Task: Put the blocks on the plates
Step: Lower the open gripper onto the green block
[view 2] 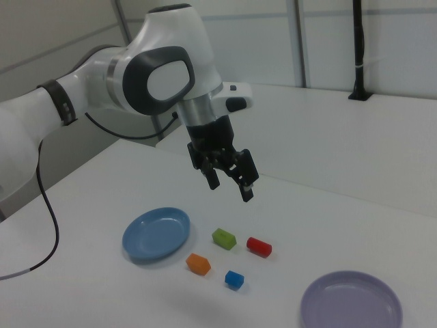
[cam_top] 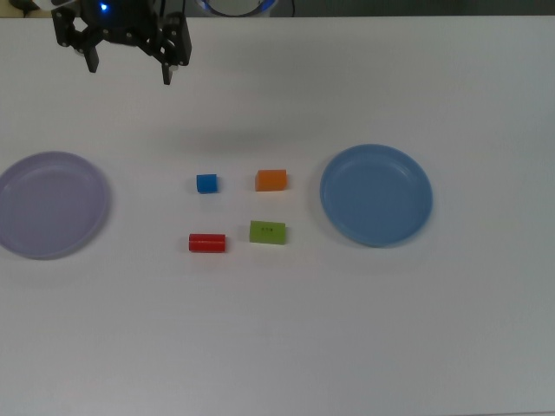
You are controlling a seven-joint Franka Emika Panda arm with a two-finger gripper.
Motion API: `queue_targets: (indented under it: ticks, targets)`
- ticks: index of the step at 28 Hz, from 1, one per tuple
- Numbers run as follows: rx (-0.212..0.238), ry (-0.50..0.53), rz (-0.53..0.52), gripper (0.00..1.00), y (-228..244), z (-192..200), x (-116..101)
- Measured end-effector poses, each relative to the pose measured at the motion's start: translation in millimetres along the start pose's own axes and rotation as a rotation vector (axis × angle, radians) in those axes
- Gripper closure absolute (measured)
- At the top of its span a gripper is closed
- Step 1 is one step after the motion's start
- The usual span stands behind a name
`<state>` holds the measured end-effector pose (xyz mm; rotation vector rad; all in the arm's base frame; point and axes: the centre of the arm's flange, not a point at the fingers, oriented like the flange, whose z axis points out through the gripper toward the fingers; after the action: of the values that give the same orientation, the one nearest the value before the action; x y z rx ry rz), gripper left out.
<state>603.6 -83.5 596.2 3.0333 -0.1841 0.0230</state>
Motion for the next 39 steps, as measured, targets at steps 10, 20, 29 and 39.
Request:
queue_targets:
  ticks: [10, 20, 29, 39]
  targets:
    - [0.003, -0.003, 0.01, 0.0, 6.1, 1.8, 0.4]
    - [0.018, -0.045, -0.027, 0.0, -9.2, 27.3, 8.8]
    - [0.082, 0.045, -0.077, 0.0, -58.0, 92.9, 53.9]
    - [0.109, 0.059, -0.106, 0.0, -149.6, 158.8, 72.2]
